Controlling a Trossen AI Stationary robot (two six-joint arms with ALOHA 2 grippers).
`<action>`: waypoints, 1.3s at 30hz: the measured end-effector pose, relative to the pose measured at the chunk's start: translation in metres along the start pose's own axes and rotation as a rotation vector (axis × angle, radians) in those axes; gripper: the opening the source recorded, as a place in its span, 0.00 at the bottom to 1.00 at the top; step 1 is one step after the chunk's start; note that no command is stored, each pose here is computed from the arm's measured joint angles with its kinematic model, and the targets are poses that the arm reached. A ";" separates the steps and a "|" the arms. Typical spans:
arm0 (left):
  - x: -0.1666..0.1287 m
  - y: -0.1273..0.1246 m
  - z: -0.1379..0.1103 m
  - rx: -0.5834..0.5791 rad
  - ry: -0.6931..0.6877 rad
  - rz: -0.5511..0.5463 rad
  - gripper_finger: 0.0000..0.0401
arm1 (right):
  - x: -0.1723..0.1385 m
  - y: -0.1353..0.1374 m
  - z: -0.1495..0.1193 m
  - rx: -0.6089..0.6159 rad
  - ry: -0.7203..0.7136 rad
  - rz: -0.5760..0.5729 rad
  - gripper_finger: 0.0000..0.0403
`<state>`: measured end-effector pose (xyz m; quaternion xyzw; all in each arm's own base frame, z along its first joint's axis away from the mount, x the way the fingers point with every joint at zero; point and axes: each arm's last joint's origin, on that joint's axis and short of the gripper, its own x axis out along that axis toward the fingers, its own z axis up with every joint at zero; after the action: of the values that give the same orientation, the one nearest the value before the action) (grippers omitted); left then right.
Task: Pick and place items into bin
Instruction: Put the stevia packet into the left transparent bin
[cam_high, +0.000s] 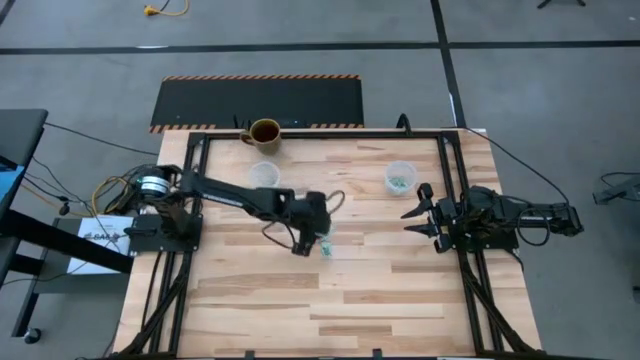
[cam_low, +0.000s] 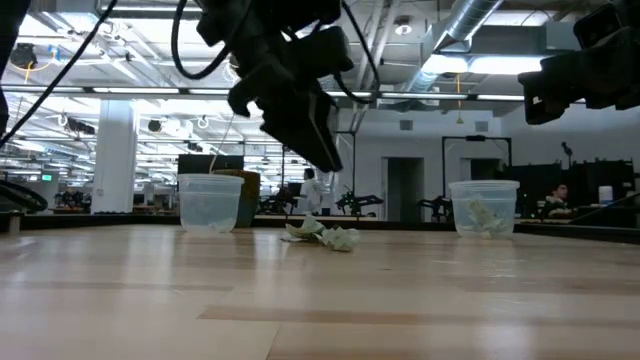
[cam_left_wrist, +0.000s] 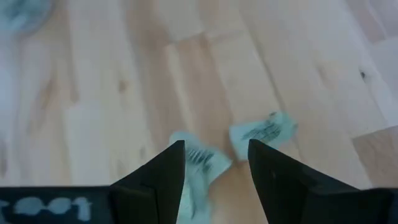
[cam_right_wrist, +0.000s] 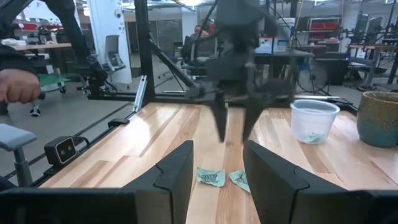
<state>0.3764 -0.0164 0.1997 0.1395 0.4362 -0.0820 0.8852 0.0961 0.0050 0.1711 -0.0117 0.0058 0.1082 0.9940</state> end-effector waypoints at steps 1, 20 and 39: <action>0.006 -0.004 0.001 0.028 -0.009 -0.007 0.42 | 0.000 0.000 0.000 0.000 0.000 0.000 0.33; 0.061 -0.031 0.006 0.084 0.108 -0.205 0.42 | 0.000 0.000 0.000 0.000 0.000 0.000 0.33; 0.073 -0.030 0.001 0.064 0.145 -0.263 0.19 | 0.000 0.000 0.000 0.000 0.000 0.000 0.33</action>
<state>0.4133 -0.0472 0.1374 0.1150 0.5106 -0.2010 0.8281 0.0961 0.0050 0.1712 -0.0117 0.0057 0.1082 0.9940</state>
